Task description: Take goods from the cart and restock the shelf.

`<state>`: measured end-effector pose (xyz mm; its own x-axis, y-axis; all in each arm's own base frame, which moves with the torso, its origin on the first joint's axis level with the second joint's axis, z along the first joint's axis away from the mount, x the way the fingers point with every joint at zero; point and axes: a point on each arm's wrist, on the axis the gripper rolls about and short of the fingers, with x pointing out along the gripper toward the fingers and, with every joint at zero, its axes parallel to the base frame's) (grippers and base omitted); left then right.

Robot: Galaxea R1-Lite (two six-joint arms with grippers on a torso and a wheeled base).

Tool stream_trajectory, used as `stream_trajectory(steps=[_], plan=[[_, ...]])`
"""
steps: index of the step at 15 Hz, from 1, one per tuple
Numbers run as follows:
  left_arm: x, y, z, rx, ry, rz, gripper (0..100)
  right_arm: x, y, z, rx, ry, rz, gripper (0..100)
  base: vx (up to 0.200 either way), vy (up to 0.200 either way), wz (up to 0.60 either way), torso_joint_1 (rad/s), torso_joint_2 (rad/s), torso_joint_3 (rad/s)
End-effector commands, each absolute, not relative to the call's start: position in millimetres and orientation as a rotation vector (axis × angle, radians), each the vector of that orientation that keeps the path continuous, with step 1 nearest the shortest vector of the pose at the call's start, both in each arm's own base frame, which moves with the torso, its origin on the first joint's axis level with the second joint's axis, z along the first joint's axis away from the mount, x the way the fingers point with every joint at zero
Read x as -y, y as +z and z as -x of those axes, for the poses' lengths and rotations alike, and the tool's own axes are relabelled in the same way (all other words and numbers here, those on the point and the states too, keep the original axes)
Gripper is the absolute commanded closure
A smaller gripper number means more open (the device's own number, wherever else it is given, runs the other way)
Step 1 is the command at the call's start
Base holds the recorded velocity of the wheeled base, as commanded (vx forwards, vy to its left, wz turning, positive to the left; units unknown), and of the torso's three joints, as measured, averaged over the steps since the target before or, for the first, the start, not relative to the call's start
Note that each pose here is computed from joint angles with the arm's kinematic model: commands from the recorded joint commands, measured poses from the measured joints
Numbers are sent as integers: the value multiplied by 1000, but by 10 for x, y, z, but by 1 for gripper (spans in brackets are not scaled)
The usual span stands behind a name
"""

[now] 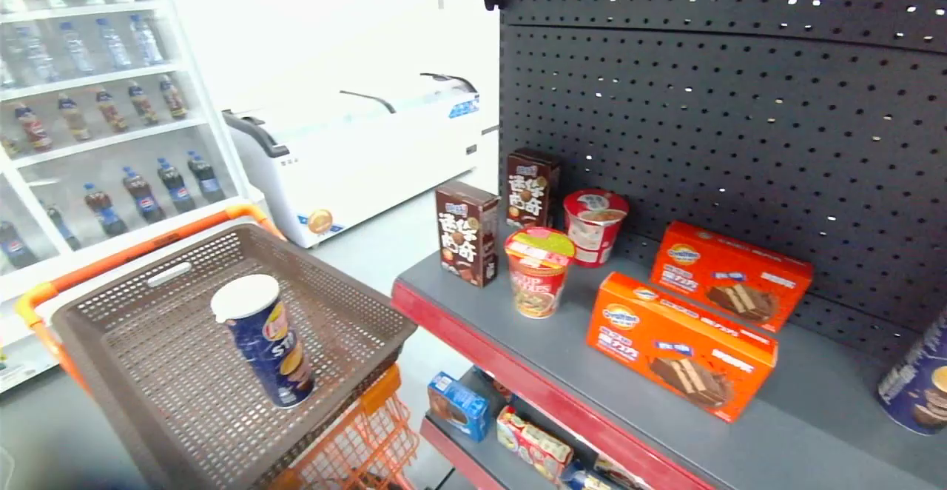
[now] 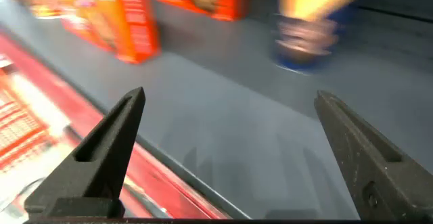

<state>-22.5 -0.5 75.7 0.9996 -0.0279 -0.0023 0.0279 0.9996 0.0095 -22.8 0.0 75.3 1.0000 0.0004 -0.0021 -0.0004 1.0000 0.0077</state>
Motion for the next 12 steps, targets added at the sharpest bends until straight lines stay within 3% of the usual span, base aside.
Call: stream_trajectory(steps=[1,3,5,7,9,10,12], plan=[[5,757,225,-3,-29,-12,0,0,753,228,-2,0,-8,0,0,0,0,0,0,0],[4,757,225,-3,-20,-11,0,0,753,228,-2,2,-8,0,0,0,0,0,0,0],[3,995,278,51,-15,-80,0,0,753,228,-2,0,-8,0,0,0,0,0,0,0],[0,1619,94,-83,-3,-135,0,0,753,228,-2,2,-9,0,0,0,0,0,0,0],[-2,2035,-375,-206,-6,-134,0,0,753,228,-2,0,-8,0,0,0,0,0,0,0],[5,2153,-560,-232,-22,-135,0,0,753,228,-2,0,-8,0,0,0,0,0,0,0],[-1,2146,-830,-330,-17,-124,0,0,753,228,-2,0,-8,0,0,0,0,0,0,0]])
